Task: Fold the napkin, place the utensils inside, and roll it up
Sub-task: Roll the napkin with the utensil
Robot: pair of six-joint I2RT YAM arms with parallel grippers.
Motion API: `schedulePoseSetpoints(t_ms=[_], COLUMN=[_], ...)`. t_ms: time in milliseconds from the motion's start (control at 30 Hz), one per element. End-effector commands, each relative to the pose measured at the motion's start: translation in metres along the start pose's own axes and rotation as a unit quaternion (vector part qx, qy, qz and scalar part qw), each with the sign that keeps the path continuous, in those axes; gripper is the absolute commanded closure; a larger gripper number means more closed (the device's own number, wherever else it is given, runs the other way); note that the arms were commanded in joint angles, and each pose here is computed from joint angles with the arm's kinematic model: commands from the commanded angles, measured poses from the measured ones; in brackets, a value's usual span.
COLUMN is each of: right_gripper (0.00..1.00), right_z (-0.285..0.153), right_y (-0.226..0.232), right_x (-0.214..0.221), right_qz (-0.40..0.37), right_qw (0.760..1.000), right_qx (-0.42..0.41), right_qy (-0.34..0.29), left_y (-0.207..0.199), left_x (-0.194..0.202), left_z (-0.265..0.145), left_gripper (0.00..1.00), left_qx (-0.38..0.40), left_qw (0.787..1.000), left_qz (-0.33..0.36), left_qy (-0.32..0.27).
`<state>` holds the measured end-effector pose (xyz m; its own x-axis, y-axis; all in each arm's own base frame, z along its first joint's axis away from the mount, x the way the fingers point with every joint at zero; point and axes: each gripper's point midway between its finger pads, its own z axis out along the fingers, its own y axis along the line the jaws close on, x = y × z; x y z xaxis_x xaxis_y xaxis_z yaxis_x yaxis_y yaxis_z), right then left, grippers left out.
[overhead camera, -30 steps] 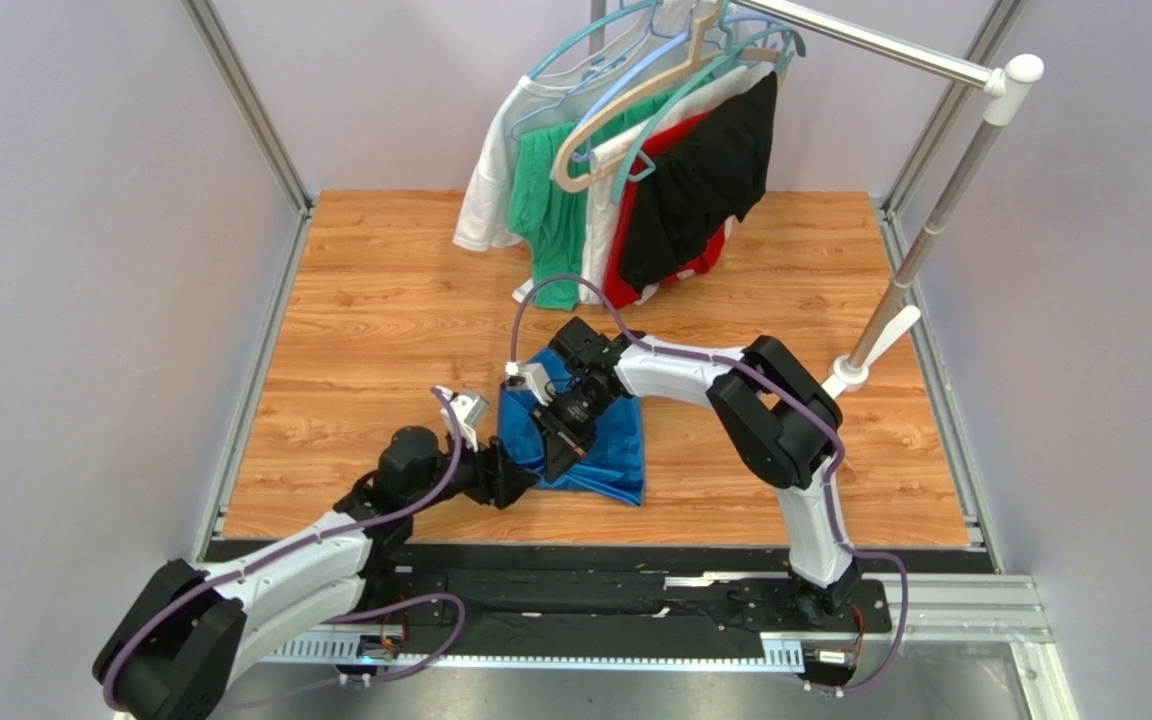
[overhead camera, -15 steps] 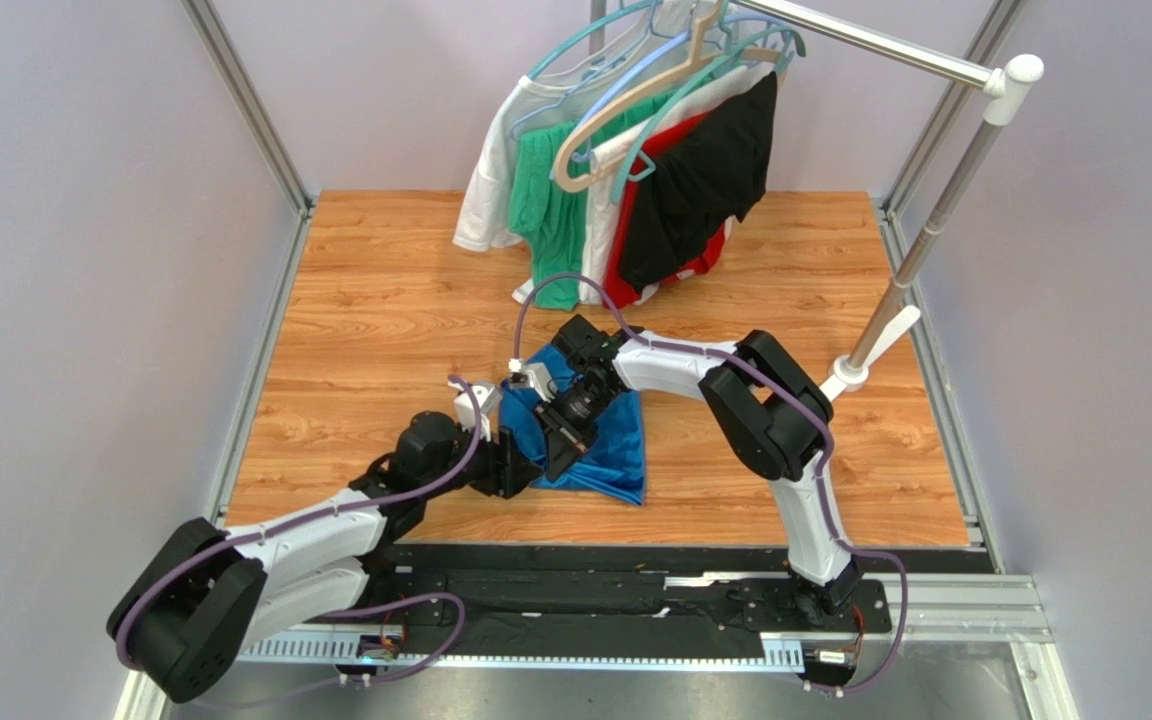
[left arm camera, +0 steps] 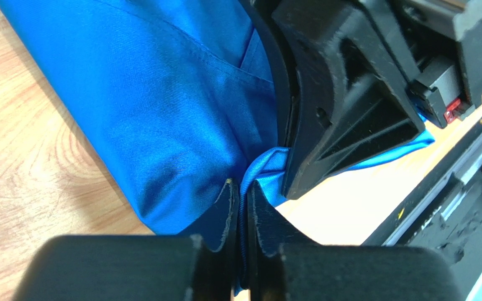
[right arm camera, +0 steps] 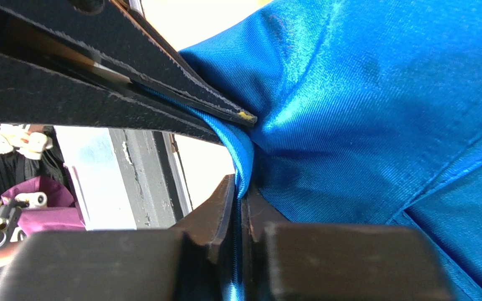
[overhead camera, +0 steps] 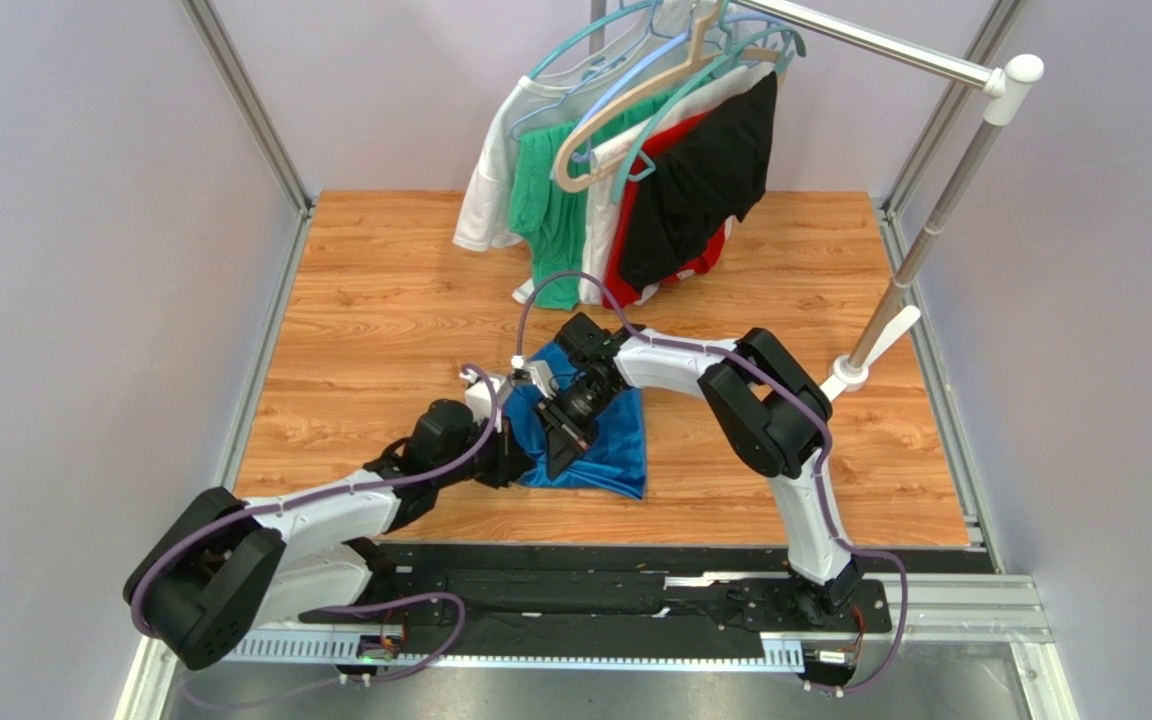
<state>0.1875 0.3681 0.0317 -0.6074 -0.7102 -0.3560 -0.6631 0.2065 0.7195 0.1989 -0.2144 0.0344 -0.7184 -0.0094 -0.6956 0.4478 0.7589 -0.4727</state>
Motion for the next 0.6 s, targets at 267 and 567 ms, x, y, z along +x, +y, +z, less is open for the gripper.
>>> schedulePoseSetpoints(t_ms=[267, 567], right_gripper=[0.36, 0.35], right_z=[-0.057, -0.096], right_y=[-0.003, -0.020], right_x=[-0.018, -0.018], right_qz=[-0.007, -0.022], right_qw=[0.993, 0.964], right_qx=[0.066, 0.193], right_qy=[-0.100, -0.180], left_y=[0.011, 0.010], left_x=[0.004, 0.003], left_z=[0.007, 0.009], left_gripper=[1.00, 1.00], left_qx=[-0.041, -0.027], left_qw=[0.998, 0.998], left_qz=[-0.016, -0.023], left_qy=[0.042, 0.054])
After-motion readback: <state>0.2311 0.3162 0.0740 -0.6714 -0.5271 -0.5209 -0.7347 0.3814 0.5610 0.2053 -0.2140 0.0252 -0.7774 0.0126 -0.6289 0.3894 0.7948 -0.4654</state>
